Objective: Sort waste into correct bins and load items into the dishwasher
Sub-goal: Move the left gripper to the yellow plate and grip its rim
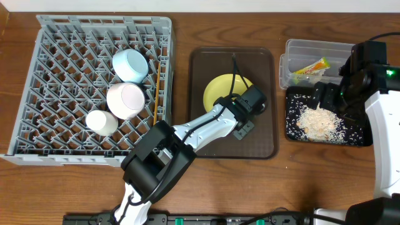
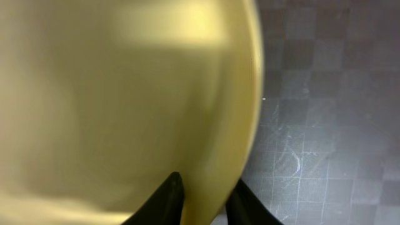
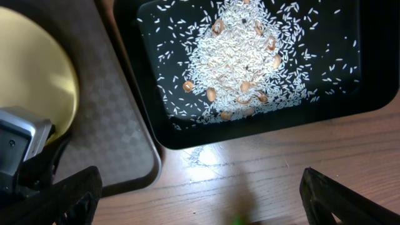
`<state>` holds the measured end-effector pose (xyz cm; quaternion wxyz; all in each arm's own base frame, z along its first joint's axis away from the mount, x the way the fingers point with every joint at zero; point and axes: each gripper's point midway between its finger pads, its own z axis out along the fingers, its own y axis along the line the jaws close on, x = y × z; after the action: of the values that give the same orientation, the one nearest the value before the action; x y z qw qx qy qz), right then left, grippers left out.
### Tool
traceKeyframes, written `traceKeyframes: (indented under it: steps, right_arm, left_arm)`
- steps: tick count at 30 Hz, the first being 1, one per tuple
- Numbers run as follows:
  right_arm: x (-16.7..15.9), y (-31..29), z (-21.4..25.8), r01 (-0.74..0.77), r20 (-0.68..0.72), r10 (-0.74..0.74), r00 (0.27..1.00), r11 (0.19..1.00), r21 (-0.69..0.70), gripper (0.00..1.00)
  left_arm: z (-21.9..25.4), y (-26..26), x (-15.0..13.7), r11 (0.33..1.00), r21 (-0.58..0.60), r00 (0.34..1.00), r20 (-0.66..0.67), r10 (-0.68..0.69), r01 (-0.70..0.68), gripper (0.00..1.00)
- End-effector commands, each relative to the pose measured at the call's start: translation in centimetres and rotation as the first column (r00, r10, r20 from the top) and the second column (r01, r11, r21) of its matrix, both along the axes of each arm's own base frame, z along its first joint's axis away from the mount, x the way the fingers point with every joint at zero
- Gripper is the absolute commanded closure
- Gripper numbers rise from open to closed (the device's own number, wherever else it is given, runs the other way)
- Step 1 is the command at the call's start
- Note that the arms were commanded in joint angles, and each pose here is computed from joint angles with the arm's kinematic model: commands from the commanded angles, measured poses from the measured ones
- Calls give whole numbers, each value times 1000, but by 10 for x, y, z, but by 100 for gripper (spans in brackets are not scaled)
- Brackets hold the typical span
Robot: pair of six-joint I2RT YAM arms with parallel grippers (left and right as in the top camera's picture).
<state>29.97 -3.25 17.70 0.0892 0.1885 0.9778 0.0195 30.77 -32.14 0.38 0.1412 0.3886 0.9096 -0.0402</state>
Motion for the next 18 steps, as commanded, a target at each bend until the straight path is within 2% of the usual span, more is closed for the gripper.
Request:
traceKeyframes:
  steps: [1, 2, 5, 12, 18]
  right_arm:
    - [1, -1, 4, 18, 17, -19, 1000, 1000, 4, 1]
    - [1, -1, 4, 18, 17, -19, 1000, 1000, 4, 1]
    - [1, -1, 4, 18, 17, -19, 1000, 1000, 4, 1]
    - [1, -1, 4, 18, 17, -18, 1000, 1000, 4, 1]
    - [1, -1, 4, 18, 17, -19, 1000, 1000, 4, 1]
  left_arm:
    - [-13, 10, -6, 999, 45, 1000, -26, 3, -2, 81]
    - [-13, 10, -5, 999, 45, 1000, -26, 3, -2, 87]
    - [-13, 10, -6, 999, 45, 1000, -26, 4, -2, 92]
    - [-8, 11, -2, 999, 49, 1000, -2, 8, -8, 92]
    - [28, 11, 11, 999, 21, 995, 92, 25, -28, 92]
